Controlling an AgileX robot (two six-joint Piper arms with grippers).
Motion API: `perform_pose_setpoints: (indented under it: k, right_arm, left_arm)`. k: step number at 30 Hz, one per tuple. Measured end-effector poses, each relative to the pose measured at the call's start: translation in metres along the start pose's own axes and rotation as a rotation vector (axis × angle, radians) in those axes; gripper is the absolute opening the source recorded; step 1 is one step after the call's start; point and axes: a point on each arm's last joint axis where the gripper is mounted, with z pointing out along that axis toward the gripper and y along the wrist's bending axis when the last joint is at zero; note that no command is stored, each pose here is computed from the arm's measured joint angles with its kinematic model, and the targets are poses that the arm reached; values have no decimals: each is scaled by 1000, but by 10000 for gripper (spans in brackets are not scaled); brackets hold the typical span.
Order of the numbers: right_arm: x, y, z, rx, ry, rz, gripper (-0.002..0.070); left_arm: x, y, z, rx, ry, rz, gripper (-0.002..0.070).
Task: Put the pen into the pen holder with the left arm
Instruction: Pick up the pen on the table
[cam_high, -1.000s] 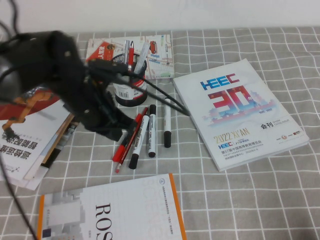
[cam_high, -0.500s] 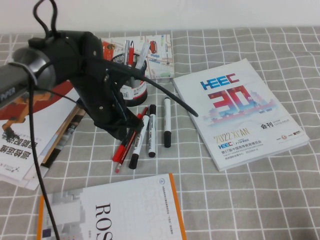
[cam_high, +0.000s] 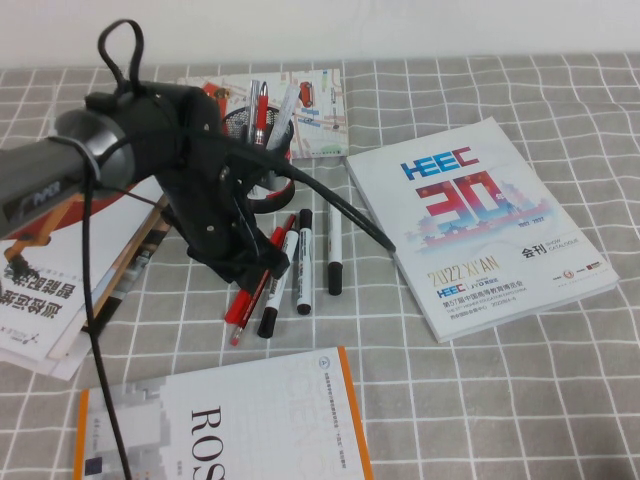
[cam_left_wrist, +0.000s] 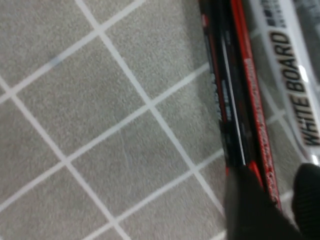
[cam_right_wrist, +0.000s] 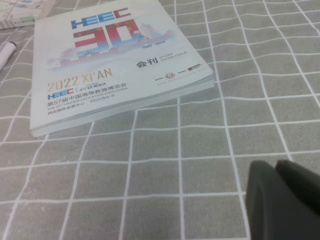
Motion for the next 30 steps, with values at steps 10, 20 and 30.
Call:
perform_pose_setpoints:
  k: [10,20,30]
  right_arm:
    - [0,0,0,0,0,0,-15]
    - [0,0,0,0,0,0,-15]
    - [0,0,0,0,0,0,-15]
  left_arm:
    - [-8,4,4,-39,-71,12,248]
    - [-10,7,3,-73,-94,29,250]
    - [-10,9,27,-60,-42,28,250]
